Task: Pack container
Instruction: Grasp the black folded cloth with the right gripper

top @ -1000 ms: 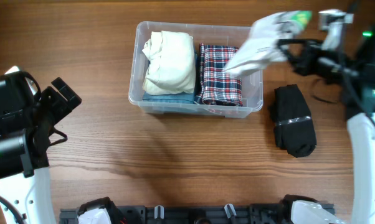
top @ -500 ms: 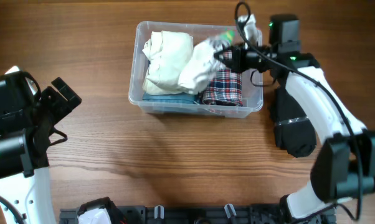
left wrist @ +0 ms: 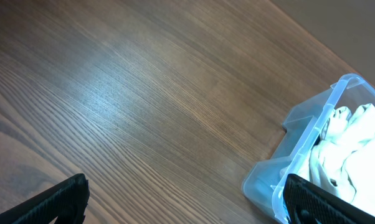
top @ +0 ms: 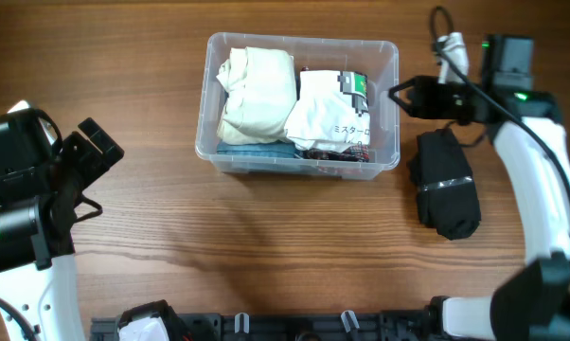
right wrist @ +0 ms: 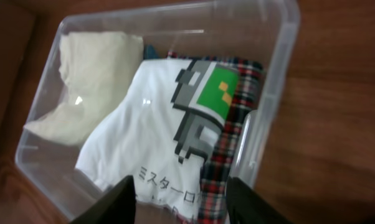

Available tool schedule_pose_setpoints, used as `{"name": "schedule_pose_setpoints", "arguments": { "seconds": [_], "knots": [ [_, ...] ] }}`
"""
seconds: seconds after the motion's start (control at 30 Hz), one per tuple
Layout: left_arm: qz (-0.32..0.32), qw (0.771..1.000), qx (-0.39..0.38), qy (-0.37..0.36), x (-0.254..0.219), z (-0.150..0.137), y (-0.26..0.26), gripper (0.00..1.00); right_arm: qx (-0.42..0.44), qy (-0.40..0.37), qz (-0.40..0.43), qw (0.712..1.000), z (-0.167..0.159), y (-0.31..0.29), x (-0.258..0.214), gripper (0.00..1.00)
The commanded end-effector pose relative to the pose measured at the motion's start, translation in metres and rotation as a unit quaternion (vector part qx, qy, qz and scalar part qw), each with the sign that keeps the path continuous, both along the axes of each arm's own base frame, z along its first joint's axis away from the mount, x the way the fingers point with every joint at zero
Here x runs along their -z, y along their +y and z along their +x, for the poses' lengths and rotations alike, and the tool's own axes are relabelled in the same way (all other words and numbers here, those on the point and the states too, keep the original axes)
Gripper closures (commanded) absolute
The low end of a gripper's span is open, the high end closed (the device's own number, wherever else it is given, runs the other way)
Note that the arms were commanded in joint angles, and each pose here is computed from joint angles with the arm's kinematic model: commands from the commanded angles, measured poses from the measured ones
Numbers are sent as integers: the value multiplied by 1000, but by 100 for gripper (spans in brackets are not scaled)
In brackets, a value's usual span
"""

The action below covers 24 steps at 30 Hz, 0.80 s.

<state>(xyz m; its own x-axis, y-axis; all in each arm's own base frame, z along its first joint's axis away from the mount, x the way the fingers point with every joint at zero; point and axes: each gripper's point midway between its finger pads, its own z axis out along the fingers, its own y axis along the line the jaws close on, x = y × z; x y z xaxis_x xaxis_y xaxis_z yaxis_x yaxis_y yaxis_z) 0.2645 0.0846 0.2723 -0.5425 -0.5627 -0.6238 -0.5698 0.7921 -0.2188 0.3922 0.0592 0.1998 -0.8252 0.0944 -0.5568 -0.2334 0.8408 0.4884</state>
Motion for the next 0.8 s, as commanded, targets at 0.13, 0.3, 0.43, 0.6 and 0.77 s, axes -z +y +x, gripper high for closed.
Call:
{"name": "schedule_pose_setpoints", "arguments": {
  "seconds": [0.13, 0.3, 0.43, 0.6, 0.77],
  "knots": [
    [10, 1000, 1, 2, 0, -1, 4, 0, 206, 142, -133, 959, -51, -106, 36, 0],
    [10, 1000, 1, 2, 0, -1, 4, 0, 262, 208, -175, 926, -72, -152, 97, 0],
    [10, 1000, 1, 3, 0, -1, 4, 0, 287, 254, -140, 913, -88, -165, 141, 0],
    [10, 1000, 1, 2, 0, -1, 4, 0, 211, 270, 4, 939, -90, -115, 176, 12],
    [10, 1000, 1, 2, 0, -1, 4, 0, 208, 263, 12, 942, -89, -111, 181, 73]
  ]
}}
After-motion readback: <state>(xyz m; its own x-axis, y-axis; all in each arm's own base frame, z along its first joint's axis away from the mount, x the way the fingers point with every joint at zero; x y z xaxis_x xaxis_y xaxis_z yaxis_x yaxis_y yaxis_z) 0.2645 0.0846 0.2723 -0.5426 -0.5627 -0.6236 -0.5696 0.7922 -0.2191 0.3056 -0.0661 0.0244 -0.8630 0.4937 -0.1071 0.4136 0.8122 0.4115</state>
